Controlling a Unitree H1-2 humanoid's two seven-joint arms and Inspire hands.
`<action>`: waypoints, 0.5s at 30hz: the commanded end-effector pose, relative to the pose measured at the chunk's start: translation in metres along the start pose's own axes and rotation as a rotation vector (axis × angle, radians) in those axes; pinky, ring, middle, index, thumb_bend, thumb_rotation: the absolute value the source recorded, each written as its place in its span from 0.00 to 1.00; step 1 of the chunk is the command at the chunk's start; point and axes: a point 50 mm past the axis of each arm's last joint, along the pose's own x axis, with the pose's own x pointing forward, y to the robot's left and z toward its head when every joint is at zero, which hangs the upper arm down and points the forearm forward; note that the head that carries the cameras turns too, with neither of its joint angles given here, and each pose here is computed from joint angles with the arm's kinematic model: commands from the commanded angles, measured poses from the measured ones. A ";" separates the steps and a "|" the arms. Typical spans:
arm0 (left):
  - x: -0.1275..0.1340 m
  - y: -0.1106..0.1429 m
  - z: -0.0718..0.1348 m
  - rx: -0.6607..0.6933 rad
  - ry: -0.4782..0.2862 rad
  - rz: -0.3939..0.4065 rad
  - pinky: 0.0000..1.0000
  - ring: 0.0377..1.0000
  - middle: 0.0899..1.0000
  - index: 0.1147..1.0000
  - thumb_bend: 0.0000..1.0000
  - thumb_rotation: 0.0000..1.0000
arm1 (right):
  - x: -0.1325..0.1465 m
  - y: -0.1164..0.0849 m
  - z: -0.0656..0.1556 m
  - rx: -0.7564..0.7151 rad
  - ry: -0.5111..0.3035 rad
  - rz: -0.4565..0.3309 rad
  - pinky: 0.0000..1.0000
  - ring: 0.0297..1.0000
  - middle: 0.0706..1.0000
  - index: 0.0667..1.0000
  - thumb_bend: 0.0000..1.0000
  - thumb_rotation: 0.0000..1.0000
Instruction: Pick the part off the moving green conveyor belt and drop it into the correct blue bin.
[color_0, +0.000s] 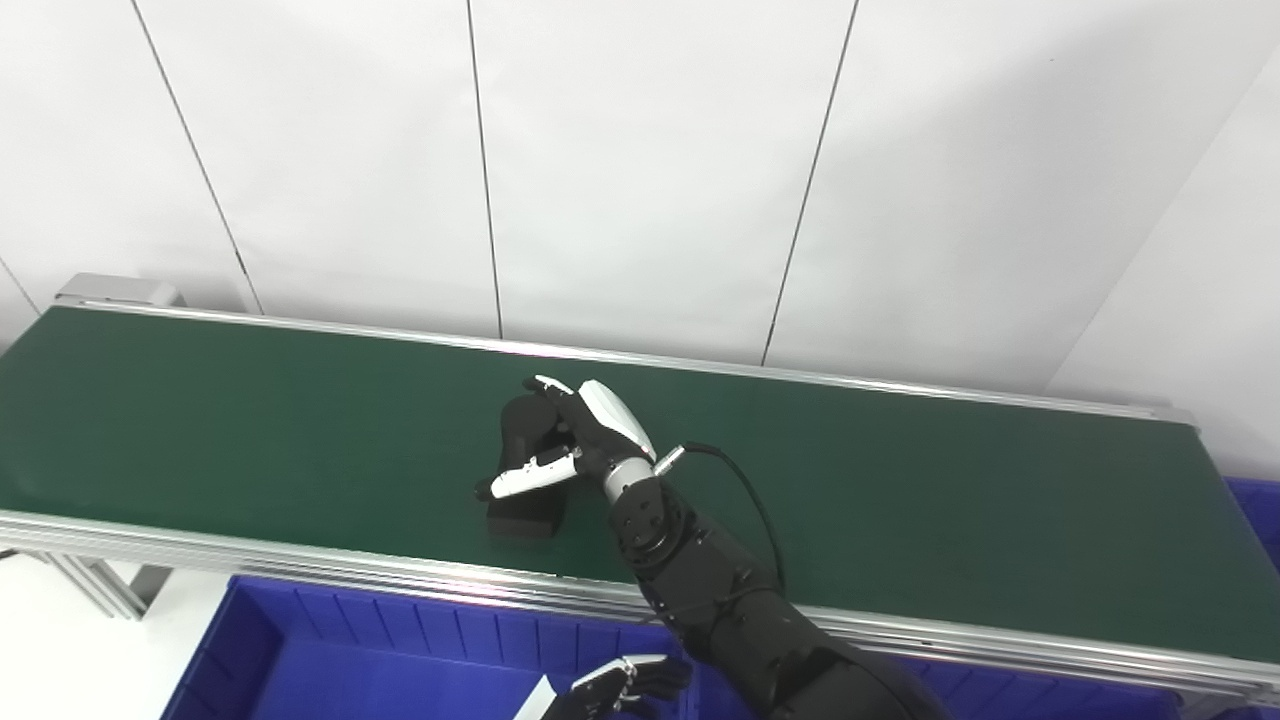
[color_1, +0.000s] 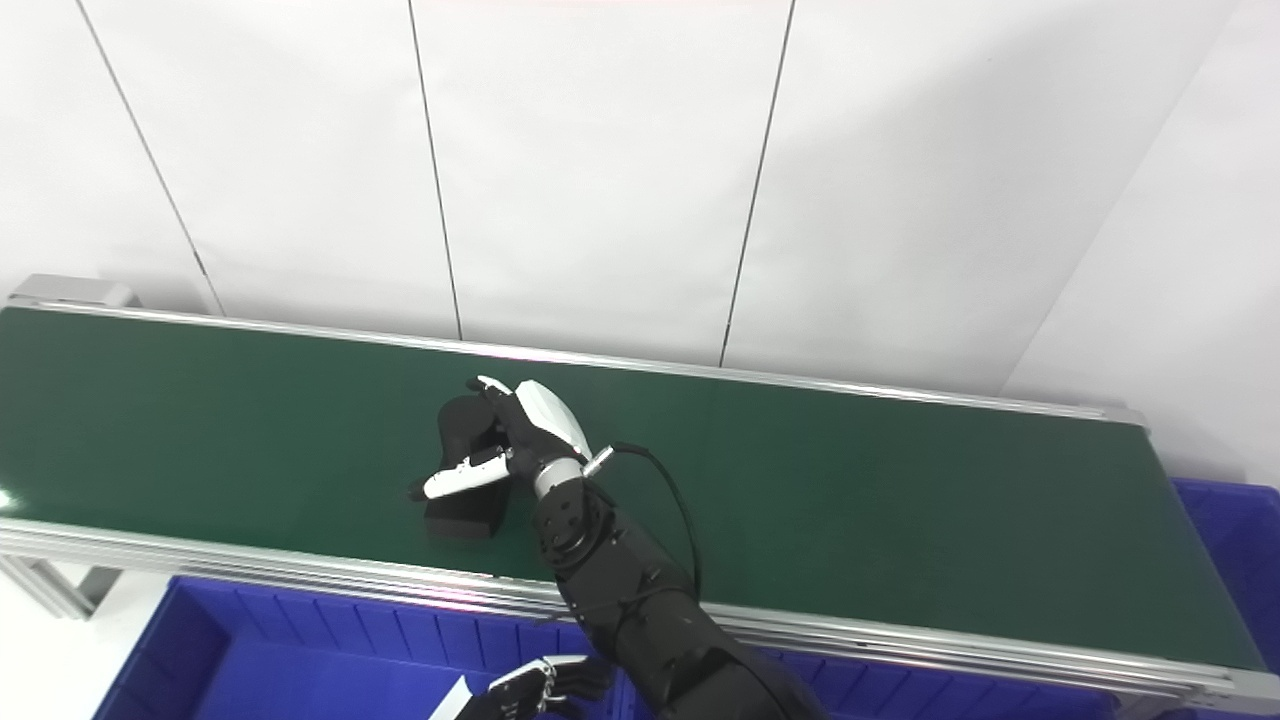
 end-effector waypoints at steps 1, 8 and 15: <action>0.006 0.003 0.011 0.001 -0.077 0.009 0.70 0.75 0.77 0.76 1.00 0.84 | 0.007 -0.003 0.040 0.048 -0.131 -0.050 0.68 0.75 0.80 0.81 0.79 0.09; 0.007 0.005 0.012 0.005 -0.082 0.014 0.68 0.74 0.76 0.76 1.00 0.84 | 0.005 -0.005 0.034 0.042 -0.103 -0.163 0.41 0.41 0.49 0.54 0.52 0.00; 0.011 0.012 0.011 0.015 -0.085 0.005 0.69 0.75 0.78 0.77 1.00 0.84 | 0.002 -0.009 0.026 0.046 -0.112 -0.262 0.30 0.36 0.43 0.50 0.51 0.00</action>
